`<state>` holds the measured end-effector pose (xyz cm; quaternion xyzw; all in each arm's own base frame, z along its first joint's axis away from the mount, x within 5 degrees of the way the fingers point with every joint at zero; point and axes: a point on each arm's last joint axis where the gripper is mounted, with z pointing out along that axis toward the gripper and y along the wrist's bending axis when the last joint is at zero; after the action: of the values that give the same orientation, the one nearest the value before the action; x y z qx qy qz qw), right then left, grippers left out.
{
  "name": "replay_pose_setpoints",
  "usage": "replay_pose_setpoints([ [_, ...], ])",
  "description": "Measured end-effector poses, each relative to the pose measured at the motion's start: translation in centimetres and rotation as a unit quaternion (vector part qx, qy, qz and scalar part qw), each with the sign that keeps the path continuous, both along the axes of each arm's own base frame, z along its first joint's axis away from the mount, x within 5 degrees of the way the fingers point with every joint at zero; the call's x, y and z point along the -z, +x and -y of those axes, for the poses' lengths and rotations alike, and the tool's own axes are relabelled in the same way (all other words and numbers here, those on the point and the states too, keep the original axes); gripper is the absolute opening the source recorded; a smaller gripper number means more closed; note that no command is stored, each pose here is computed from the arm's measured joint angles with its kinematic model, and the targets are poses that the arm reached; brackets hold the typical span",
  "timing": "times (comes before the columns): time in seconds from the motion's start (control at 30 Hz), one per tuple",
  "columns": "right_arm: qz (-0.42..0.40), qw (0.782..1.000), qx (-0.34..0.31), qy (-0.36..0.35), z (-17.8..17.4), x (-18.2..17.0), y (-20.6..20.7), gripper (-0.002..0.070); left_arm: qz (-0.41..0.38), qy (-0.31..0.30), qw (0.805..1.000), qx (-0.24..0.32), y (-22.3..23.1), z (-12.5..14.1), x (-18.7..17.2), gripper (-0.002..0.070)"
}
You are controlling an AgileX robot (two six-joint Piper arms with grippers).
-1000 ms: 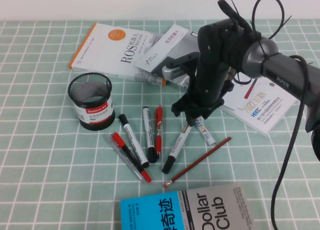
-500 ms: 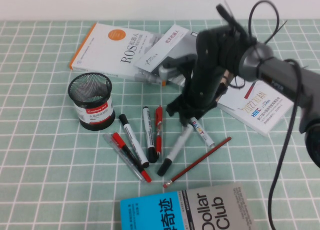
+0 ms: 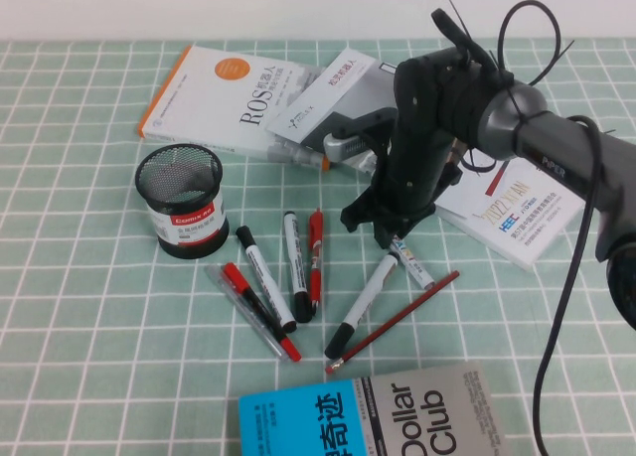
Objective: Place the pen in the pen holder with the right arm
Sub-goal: Pick up the pen on the table, then place the pen onto the pen holder
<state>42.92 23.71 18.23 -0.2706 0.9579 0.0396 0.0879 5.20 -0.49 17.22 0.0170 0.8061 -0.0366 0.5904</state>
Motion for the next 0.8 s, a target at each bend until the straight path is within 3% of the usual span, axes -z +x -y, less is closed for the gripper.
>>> replay_pose_setpoints([
  [0.27,0.0,1.0,-0.003,-0.016,0.5,-0.8,-0.3,0.0117,0.0,0.0,1.0,0.0,0.0,0.0,0.0,-0.0006],
  [0.47,0.102,0.994,0.002,0.034,1.3,-8.5,-1.9,0.0116,0.0,0.0,1.0,0.0,0.0,0.0,0.0,-0.0006],
  [0.63,0.225,0.962,-0.011,0.155,-0.1,-12.6,-5.0,0.0116,0.0,0.0,1.0,0.0,0.0,0.0,0.0,-0.0006],
  [0.8,0.307,0.916,-0.032,0.256,-3.1,-10.7,-7.3,0.0116,0.0,0.0,1.0,0.0,0.0,0.0,0.0,-0.0006],
])
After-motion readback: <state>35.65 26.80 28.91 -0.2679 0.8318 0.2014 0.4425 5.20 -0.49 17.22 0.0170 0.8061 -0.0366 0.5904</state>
